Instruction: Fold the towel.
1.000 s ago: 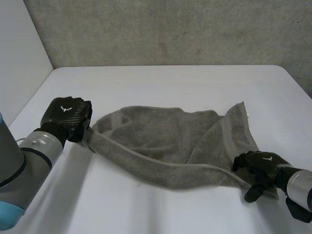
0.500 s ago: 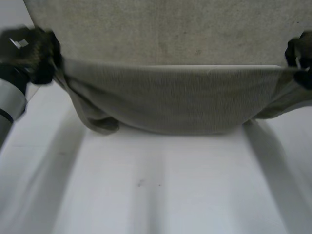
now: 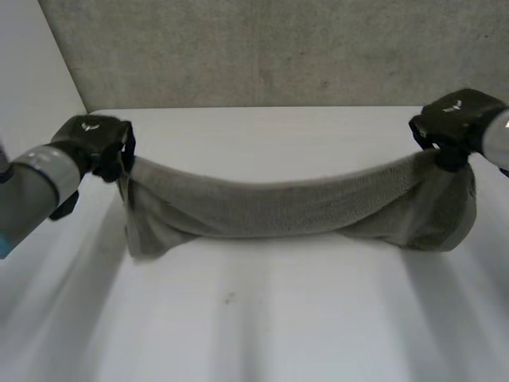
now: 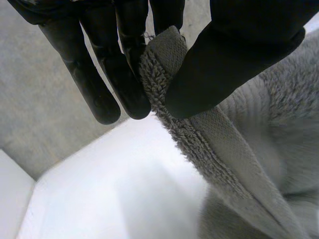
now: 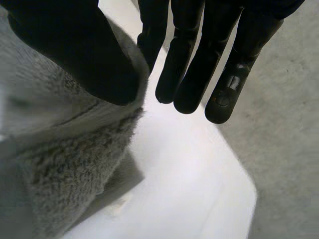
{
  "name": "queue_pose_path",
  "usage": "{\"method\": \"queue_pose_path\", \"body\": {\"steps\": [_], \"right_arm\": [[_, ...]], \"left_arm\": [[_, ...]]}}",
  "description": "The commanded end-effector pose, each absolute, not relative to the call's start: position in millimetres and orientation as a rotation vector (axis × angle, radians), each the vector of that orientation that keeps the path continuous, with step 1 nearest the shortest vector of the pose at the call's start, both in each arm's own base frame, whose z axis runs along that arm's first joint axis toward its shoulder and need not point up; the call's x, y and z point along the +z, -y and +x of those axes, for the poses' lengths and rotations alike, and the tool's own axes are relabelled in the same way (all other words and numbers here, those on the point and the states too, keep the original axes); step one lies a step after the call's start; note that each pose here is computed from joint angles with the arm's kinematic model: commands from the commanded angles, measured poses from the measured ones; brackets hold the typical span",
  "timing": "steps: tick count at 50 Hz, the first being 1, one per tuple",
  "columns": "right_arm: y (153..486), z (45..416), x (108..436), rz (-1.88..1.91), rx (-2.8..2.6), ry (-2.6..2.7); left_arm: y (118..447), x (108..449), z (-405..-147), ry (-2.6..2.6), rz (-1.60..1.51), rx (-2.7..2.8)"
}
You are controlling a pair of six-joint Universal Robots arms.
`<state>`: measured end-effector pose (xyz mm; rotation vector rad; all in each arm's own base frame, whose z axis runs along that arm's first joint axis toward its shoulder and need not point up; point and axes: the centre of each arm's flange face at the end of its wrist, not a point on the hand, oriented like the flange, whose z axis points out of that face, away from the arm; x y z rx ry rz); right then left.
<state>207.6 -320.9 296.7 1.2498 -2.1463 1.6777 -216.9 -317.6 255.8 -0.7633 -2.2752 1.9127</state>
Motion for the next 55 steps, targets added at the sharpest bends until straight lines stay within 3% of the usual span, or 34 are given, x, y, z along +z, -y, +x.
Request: {"method": "queue_pose_path", "body": {"steps": [1,2,3,4,5,6,8,14,19,21,22,24,25,26,27,28,29,30,32,33,34,35,37,43,48,55], "right_arm": [[373.7,233.8,327.3,1.116,1.964,1.718],[382.5,238.8,350.9,1.016,2.074,1.575],[386.3,244.0,379.0,0.903,2.195,1.416],[386.3,244.1,379.3,0.902,2.197,1.414],[385.9,249.0,405.1,0.803,2.309,1.257],[385.9,249.0,405.4,0.802,2.310,1.255],[375.4,251.8,443.2,0.660,2.464,1.026],[364.2,250.2,444.8,0.653,2.513,1.010],[362.1,253.8,399.3,0.782,2.461,1.221],[361.3,254.5,381.9,0.841,2.424,1.297],[361.2,254.5,381.8,0.842,2.424,1.297],[358.6,253.6,347.1,0.954,2.346,1.440],[358.6,253.6,346.9,0.954,2.346,1.441],[356.0,253.5,328.1,1.011,2.306,1.514],[351.4,253.0,306.6,1.068,2.252,1.598],[351.4,253.0,306.4,1.068,2.252,1.599],[345.6,252.7,283.2,1.126,2.190,1.689],[345.5,252.7,283.0,1.126,2.190,1.689],[332.7,249.3,235.7,1.218,2.048,1.872],[332.7,249.3,235.5,1.218,2.048,1.873],[325.7,247.3,211.4,1.261,1.962,1.958],[317.1,245.0,192.5,1.295,1.884,2.036],[308.8,242.7,179.5,1.317,1.821,2.102],[285.7,236.8,163.6,1.354,1.691,2.233],[275.8,230.0,168.0,1.344,1.676,2.254],[273.9,216.5,183.3,1.228,1.747,2.256]], "left_arm": [[367.1,329.4,-243.1,1.911,-0.765,2.369],[371.6,361.2,-250.7,1.743,-0.702,2.517],[371.6,361.5,-250.8,1.741,-0.701,2.518],[373.1,393.4,-254.9,1.569,-0.617,2.650],[372.6,423.1,-255.0,1.396,-0.525,2.756],[372.6,423.4,-255.0,1.394,-0.525,2.757],[366.7,460.3,-253.0,1.130,-0.383,2.847],[357.2,477.7,-248.9,0.983,-0.294,2.826],[367.5,439.4,-244.1,1.148,-0.301,2.728],[378.9,398.7,-235.4,1.326,-0.327,2.671],[378.9,398.5,-235.3,1.327,-0.327,2.670],[382.7,345.7,-231.6,1.513,-0.398,2.554],[382.7,345.4,-231.5,1.514,-0.398,2.553],[380.2,318.3,-231.6,1.596,-0.450,2.478],[380.1,318.0,-231.6,1.597,-0.450,2.478],[376.5,293.2,-231.4,1.665,-0.506,2.404],[371.9,266.7,-228.5,1.732,-0.563,2.325],[371.8,266.5,-228.5,1.733,-0.563,2.324],[362.3,218.4,-219.2,1.841,-0.673,2.194],[362.2,218.1,-219.1,1.842,-0.674,2.193],[354.6,196.0,-216.1,1.885,-0.731,2.134],[354.5,195.8,-216.1,1.886,-0.731,2.134],[337.0,163.8,-214.7,1.941,-0.861,2.036],[319.9,139.0,-200.9,2.033,-1.052,1.989],[319.3,140.8,-182.9,2.114,-1.092,1.982],[306.8,148.8,-183.5,2.136,-1.107,1.878]]}}
